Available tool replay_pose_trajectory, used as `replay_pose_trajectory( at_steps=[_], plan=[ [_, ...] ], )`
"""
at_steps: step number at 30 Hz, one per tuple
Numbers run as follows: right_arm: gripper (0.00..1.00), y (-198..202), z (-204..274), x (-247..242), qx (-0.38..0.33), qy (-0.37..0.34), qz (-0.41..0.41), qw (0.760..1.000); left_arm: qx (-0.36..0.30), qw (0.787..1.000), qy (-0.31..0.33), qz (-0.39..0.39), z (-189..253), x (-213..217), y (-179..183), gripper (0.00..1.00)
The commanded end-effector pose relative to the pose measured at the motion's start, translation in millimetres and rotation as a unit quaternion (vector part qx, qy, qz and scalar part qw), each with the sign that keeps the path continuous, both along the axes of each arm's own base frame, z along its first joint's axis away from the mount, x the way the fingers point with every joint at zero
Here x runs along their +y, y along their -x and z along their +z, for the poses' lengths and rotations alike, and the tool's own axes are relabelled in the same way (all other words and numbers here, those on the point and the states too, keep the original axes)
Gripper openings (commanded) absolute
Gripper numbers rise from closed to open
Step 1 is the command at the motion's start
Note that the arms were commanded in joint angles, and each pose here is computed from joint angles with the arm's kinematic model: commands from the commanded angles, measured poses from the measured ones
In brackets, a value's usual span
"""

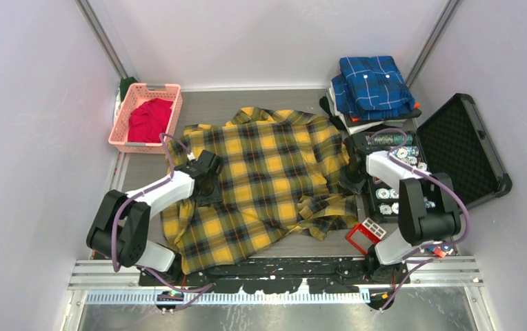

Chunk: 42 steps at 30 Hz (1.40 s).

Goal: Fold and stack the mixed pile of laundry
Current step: Flatten out the shirt at the center of the board.

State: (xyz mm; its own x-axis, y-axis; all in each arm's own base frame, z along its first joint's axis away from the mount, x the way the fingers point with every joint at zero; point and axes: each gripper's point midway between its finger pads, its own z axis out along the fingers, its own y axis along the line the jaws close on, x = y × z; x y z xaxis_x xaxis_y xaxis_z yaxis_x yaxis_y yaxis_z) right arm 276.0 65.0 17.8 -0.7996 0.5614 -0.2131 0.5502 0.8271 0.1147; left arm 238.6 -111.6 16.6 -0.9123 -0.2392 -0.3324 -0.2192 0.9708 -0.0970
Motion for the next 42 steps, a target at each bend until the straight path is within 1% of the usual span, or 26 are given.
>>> replay_pose_trajectory(
  at_steps=[1,3,5,7,9,11,14,16,18,19,23,26,29,32,34,37,38,39,40,41,42],
  plan=[
    [0.24,31,18,-11,0.000,0.014,-0.010,1.000,0.050,0.998,-0.022,-0.020,-18,11,26,0.37],
    [0.24,44,32,-10,-0.011,0.008,-0.006,1.000,0.033,0.998,-0.040,-0.039,-4,8,26,0.37],
    [0.25,50,49,-2,-0.030,-0.004,0.006,1.000,-0.008,0.996,-0.050,-0.069,24,-4,18,0.39],
    [0.26,50,77,10,-0.058,-0.010,0.026,0.998,-0.045,0.993,-0.052,-0.097,50,-23,9,0.42],
    [0.29,46,109,24,-0.095,-0.002,0.054,0.994,-0.077,0.990,-0.033,-0.114,70,-41,-3,0.44],
    [0.32,41,137,37,-0.127,-0.002,0.078,0.989,-0.101,0.986,0.002,-0.133,83,-64,-15,0.45],
    [0.44,37,160,38,-0.148,0.013,0.080,0.986,-0.128,0.968,0.058,-0.208,100,-111,-18,0.49],
    [0.49,38,163,25,-0.154,0.041,0.067,0.985,-0.147,0.946,0.087,-0.274,110,-146,-8,0.54],
    [0.55,42,168,8,-0.165,0.074,0.042,0.983,-0.158,0.913,0.142,-0.348,120,-185,13,0.59],
    [0.56,44,174,-2,-0.175,0.091,0.028,0.980,-0.170,0.896,0.164,-0.376,124,-202,21,0.60],
    [0.58,53,220,-36,-0.242,0.132,-0.035,0.961,-0.234,0.825,0.216,-0.466,147,-262,50,0.72],
    [0.61,63,256,-53,-0.297,0.136,-0.070,0.943,-0.250,0.777,0.247,-0.522,158,-301,72,0.77],
    [0.64,74,279,-67,-0.330,0.139,-0.091,0.929,-0.245,0.742,0.259,-0.568,158,-335,89,0.81],
    [0.64,84,288,-73,-0.345,0.136,-0.099,0.923,-0.236,0.721,0.248,-0.602,145,-362,103,0.83],
    [0.64,90,289,-75,-0.349,0.132,-0.101,0.922,-0.230,0.712,0.240,-0.618,134,-376,109,0.84],
    [0.64,96,287,-77,-0.349,0.129,-0.103,0.922,-0.219,0.710,0.220,-0.632,114,-393,113,0.84],
    [0.64,97,287,-78,-0.349,0.129,-0.101,0.923,-0.218,0.709,0.211,-0.637,109,-397,114,0.94],
    [0.64,98,287,-77,-0.348,0.127,-0.101,0.923,-0.217,0.712,0.195,-0.639,105,-397,113,0.98],
    [0.64,99,285,-76,-0.347,0.125,-0.097,0.924,-0.220,0.718,0.179,-0.636,104,-394,110,0.99],
    [0.64,97,284,-73,-0.348,0.119,-0.088,0.926,-0.234,0.729,0.159,-0.623,108,-387,101,0.99],
    [0.64,93,278,-65,-0.344,0.109,-0.068,0.930,-0.254,0.746,0.135,-0.600,110,-377,88,0.99]
  ],
)
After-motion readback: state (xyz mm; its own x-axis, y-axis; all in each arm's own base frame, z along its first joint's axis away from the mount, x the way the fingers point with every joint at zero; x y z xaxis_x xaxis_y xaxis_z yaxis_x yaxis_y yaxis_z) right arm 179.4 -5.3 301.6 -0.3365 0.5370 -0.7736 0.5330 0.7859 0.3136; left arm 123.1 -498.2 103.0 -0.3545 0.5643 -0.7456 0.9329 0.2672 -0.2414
